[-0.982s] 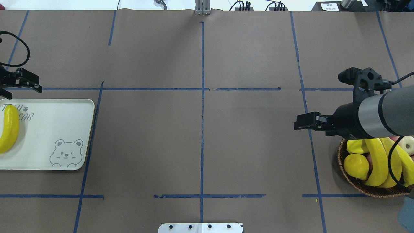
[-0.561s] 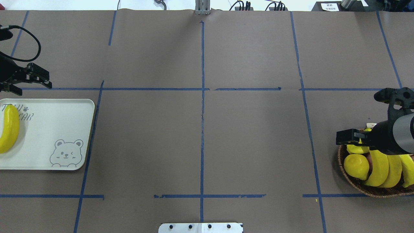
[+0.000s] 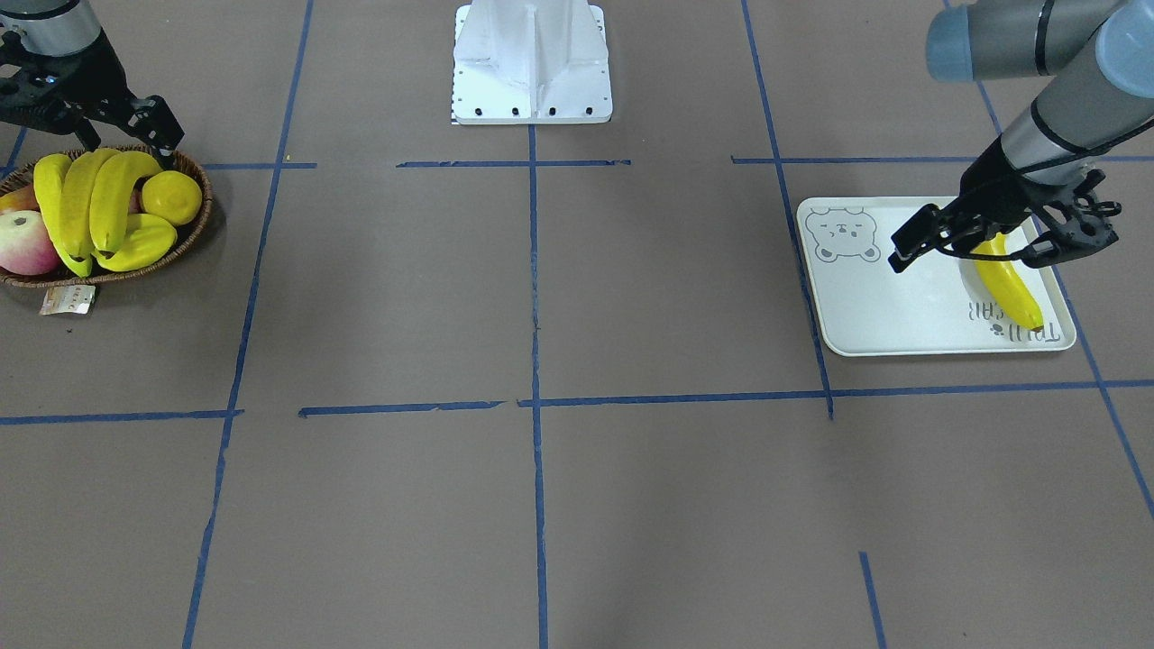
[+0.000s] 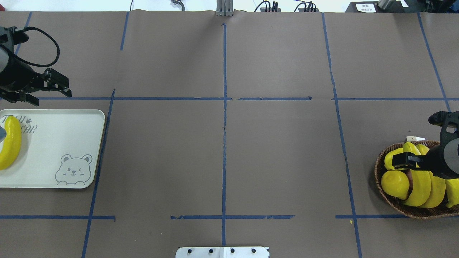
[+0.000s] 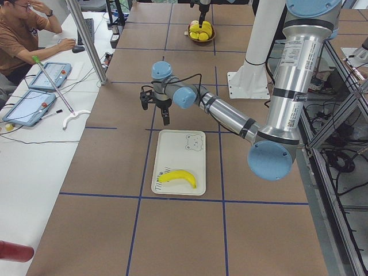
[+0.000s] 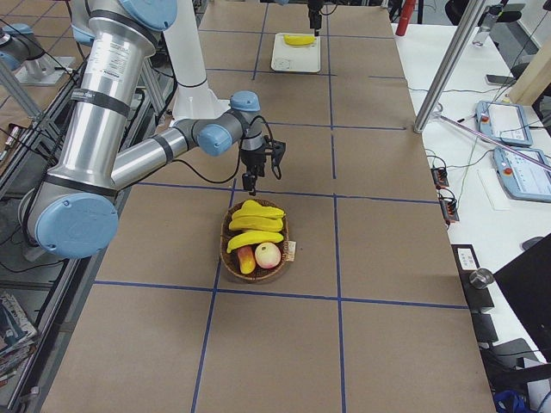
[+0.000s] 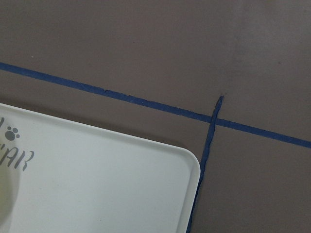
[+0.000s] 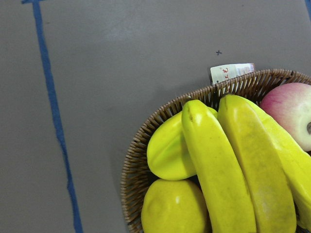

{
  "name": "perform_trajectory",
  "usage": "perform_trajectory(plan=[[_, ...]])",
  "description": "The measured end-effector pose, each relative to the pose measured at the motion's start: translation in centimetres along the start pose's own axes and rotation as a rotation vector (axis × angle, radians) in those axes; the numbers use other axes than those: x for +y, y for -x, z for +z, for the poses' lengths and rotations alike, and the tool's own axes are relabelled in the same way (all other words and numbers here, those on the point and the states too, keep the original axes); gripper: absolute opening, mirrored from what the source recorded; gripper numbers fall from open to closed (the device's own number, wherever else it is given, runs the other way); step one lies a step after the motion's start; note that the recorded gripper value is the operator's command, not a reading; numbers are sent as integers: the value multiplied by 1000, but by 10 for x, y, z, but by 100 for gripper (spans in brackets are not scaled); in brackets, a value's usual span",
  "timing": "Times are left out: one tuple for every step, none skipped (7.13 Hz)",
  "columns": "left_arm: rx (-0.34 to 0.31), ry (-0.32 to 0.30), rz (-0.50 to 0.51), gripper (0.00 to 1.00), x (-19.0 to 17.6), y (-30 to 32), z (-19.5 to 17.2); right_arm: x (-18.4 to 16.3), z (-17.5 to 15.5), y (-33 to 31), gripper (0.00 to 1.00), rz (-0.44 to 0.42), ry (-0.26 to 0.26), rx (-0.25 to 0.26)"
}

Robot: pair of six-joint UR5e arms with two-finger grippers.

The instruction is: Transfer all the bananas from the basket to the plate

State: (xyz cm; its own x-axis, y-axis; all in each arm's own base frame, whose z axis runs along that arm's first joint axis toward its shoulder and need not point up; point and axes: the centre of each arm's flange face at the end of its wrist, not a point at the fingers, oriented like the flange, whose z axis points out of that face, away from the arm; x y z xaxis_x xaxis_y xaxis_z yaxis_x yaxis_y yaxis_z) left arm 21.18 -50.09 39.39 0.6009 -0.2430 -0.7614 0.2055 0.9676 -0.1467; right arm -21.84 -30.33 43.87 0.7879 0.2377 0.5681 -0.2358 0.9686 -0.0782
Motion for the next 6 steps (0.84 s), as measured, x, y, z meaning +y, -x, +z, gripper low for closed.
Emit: perform_trajectory(plan=[[4,4,0,99,3,-7,1,0,11,-4,100,1,11,19],[8,6,-2,99,5,-13,3,1,19,-5,100,-4,22,34],[11,9,-1,99,7,-18,3,3,26,-7,100,-7,33,47],[12,10,0,99,8,-20,4,3,34,-9,100,-8,40,61],[14,11,2,99,8,-22,4,3,41,-11,100,-6,47,74],[16,10,4,99,8,-24,4,3,47,-13,100,-5,53,86]])
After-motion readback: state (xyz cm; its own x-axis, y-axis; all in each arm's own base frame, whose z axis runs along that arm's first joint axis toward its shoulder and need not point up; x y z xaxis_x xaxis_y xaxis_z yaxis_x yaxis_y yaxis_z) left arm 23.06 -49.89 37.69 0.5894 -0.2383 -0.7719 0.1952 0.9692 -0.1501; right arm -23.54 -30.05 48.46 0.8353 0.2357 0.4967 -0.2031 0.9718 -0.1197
